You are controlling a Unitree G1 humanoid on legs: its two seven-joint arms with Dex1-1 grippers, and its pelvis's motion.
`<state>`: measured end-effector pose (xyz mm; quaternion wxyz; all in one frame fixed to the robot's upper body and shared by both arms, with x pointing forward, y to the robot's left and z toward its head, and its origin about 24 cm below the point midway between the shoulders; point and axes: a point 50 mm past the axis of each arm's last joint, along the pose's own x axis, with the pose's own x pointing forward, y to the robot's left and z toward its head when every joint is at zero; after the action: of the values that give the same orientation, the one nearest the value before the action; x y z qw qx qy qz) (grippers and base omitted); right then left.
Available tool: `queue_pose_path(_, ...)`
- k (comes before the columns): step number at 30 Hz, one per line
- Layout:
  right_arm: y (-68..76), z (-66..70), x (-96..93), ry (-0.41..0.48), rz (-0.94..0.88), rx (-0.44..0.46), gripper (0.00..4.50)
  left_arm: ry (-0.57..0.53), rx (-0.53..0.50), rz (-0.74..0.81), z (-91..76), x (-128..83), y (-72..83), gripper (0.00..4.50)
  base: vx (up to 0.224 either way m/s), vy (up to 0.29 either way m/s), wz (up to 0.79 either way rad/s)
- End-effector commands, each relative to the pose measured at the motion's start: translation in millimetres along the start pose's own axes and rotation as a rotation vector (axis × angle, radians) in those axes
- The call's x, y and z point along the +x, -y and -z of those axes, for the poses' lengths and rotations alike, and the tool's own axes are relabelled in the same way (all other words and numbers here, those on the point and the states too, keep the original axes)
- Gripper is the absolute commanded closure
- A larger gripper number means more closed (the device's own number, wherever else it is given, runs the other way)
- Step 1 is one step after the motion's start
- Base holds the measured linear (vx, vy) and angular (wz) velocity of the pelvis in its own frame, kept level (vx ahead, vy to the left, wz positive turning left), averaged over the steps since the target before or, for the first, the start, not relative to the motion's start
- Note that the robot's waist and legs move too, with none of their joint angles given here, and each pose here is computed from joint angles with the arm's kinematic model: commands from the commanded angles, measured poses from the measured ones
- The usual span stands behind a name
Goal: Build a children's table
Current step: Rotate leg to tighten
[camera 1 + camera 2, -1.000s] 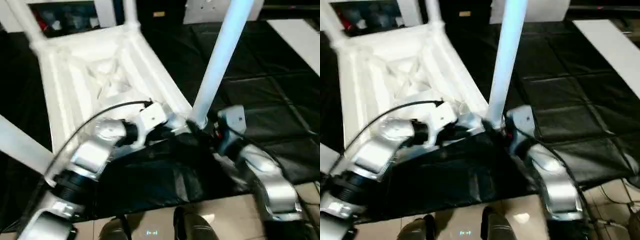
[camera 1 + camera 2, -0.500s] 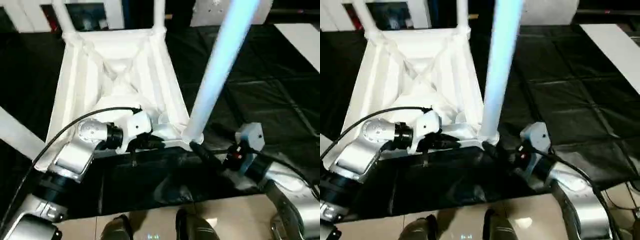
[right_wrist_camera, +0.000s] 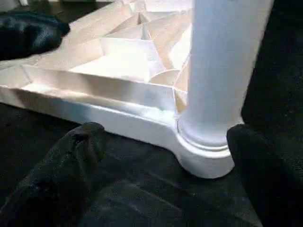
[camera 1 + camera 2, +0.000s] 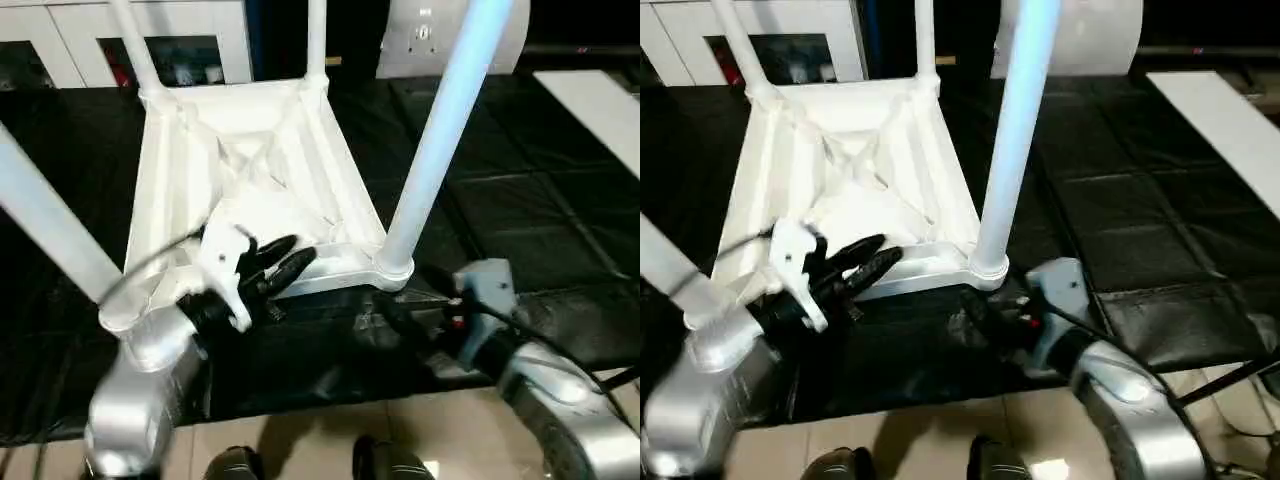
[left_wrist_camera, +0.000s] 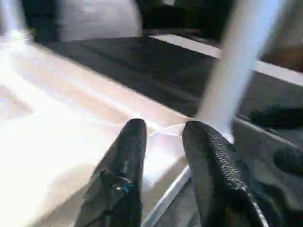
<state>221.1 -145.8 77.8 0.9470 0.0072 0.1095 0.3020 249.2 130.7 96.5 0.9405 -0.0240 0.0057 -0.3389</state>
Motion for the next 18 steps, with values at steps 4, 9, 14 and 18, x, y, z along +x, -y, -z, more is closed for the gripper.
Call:
queue_pose_path(4, -7.7, -3.0, 7.6, 0.007, -0.021, 0.002, 0.00, -0.046, 0.045, -0.150, 4.8, -4.1, 2.0, 2.54, 0.000, 0.000, 0.00)
queue_pose_path(9, -7.3, -0.4, 20.3, -0.033, 0.024, -0.023, 0.00, -0.060, 0.040, -0.299, 9.7, -6.4, 2.7, 2.08, -0.049, 0.032, -0.02)
queue_pose_path(14, -4.4, -2.9, 23.8, 0.017, 0.008, 0.039, 0.00, -0.037, 0.057, -0.400, 8.6, -22.1, 5.1, 1.70, -0.006, -0.081, 0.09)
queue_pose_path(18, -7.3, -9.5, 30.1, 0.061, -0.037, -0.014, 0.00, -0.051, 0.065, -0.422, 10.0, -28.5, 3.0, 1.32, 0.014, -0.029, 0.08)
